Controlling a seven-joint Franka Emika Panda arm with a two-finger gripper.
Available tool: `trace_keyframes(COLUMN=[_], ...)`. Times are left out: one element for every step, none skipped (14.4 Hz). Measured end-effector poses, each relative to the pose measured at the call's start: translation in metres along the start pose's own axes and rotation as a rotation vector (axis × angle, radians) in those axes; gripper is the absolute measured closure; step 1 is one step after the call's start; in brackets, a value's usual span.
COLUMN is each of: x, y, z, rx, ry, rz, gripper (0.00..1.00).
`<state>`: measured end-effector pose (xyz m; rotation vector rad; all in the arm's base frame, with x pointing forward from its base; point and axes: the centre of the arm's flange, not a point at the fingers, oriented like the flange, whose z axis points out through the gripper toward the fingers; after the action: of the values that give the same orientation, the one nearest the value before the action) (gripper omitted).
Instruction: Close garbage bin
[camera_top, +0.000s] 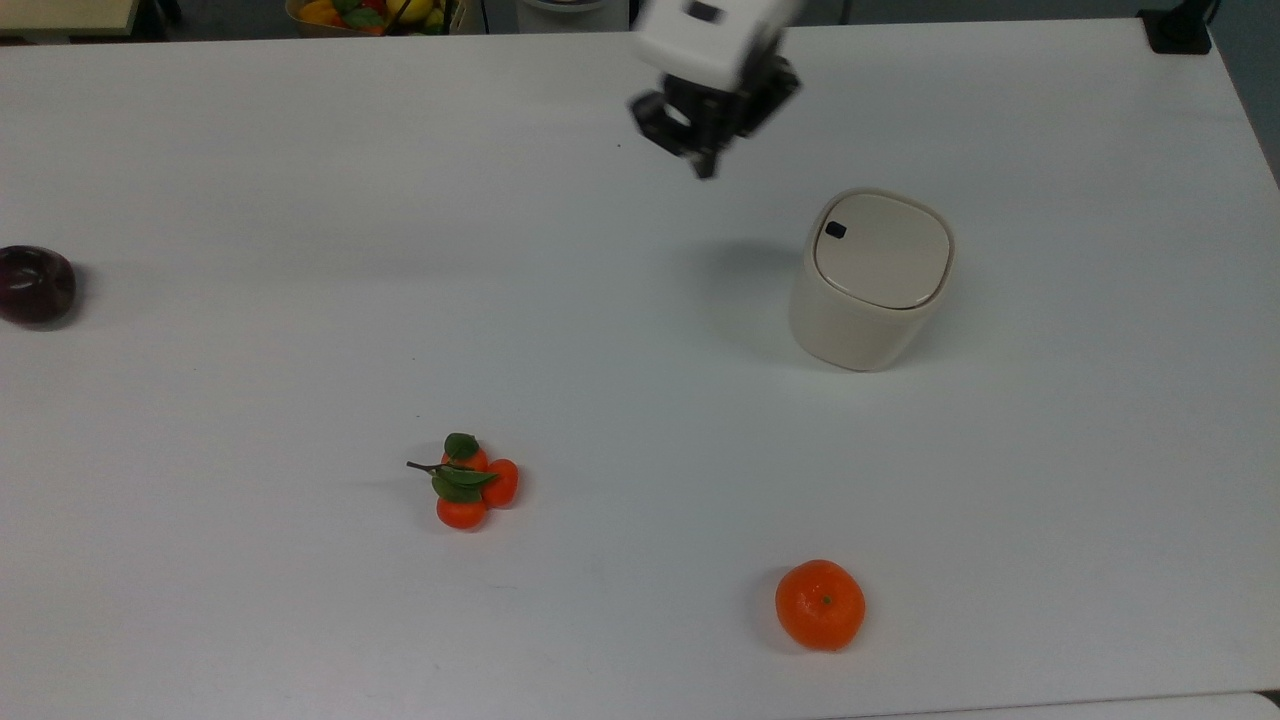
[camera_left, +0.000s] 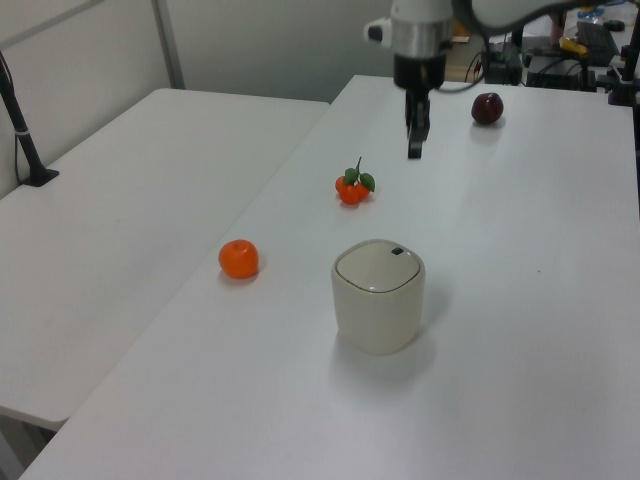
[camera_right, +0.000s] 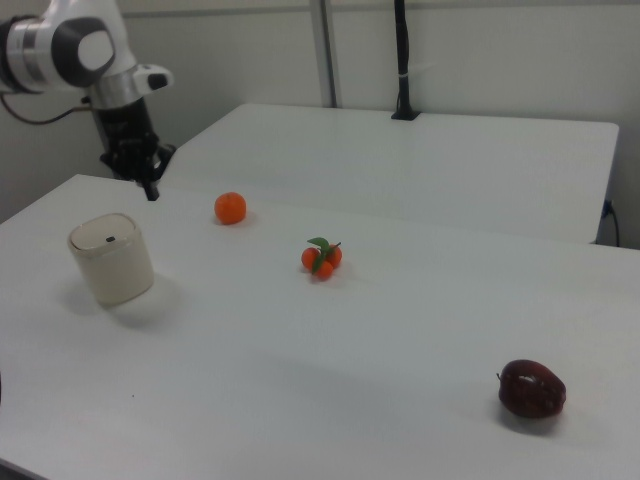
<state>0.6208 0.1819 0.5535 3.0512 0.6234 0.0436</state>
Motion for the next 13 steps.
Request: trace_keyframes(x=[-0.011, -0.023, -0.036, -0.048, -0.059, -0.070, -0.078, -0.084, -0.088, -0.091, -0.092, -0.092, -0.092], y=[0.021, 0.041, 0.061, 0.077, 0.092, 0.104, 0.115, 0.124, 0.132, 0.137, 0.139, 0.141, 0.141], z=[-0.010, -0.020, -0.029, -0.038, -0.045, -0.051, -0.056, -0.060, -0.062, -0.063, -0.062, -0.062, -0.062], rx=[0.001, 0.000, -0.005, -0.011, -0.018, -0.024, -0.027, -0.028, -0.028, -0.028, -0.028, -0.028, -0.029], ry=[-0.016, -0.035, -0.051, -0.065, -0.080, -0.093, -0.100, -0.099, -0.097, -0.097, -0.097, -0.098, -0.098], rz=[0.040, 0.078, 0.117, 0.154, 0.185, 0.210, 0.233, 0.253, 0.270, 0.282, 0.291, 0.296, 0.299], gripper=[0.99, 0.99, 0.99, 0.99, 0.99, 0.99, 0.99, 0.99, 0.98, 0.97, 0.97, 0.90, 0.81])
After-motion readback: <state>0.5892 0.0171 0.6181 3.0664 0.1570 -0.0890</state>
